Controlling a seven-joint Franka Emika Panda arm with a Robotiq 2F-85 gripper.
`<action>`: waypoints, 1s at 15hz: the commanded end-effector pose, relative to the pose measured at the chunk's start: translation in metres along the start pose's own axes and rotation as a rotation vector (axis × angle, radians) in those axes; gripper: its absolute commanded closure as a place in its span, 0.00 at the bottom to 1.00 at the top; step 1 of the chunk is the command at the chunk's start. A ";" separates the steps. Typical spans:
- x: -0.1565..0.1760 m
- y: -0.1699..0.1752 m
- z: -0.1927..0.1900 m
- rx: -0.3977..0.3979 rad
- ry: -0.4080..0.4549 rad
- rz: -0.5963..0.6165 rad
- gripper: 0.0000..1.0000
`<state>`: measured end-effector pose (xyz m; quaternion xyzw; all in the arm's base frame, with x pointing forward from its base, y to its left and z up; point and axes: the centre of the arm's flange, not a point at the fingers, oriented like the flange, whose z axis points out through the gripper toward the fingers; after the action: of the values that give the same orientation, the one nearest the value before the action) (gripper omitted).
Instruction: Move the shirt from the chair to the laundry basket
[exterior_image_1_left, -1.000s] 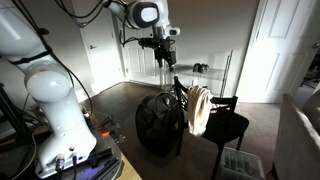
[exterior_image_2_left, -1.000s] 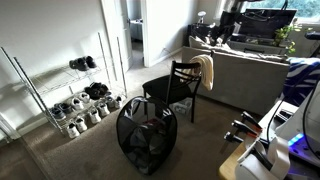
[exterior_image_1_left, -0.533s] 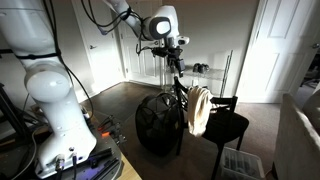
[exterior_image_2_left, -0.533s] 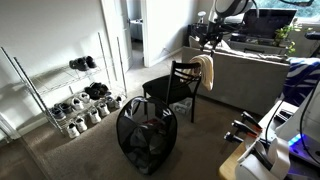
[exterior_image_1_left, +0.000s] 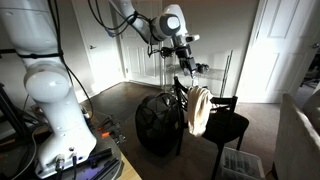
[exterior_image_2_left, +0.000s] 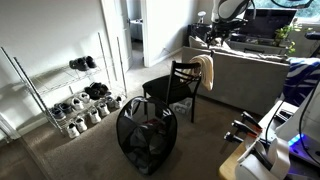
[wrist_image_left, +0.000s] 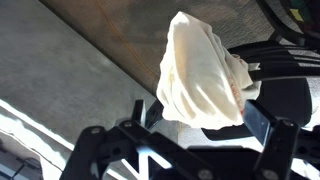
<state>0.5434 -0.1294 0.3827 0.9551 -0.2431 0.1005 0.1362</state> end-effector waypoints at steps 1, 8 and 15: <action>0.000 0.000 0.000 -0.001 0.000 0.000 0.00; 0.023 -0.011 0.017 -0.004 -0.016 -0.045 0.00; 0.068 -0.011 0.080 -0.038 -0.142 -0.027 0.00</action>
<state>0.5896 -0.1499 0.3363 0.9583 -0.2376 0.0588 0.1475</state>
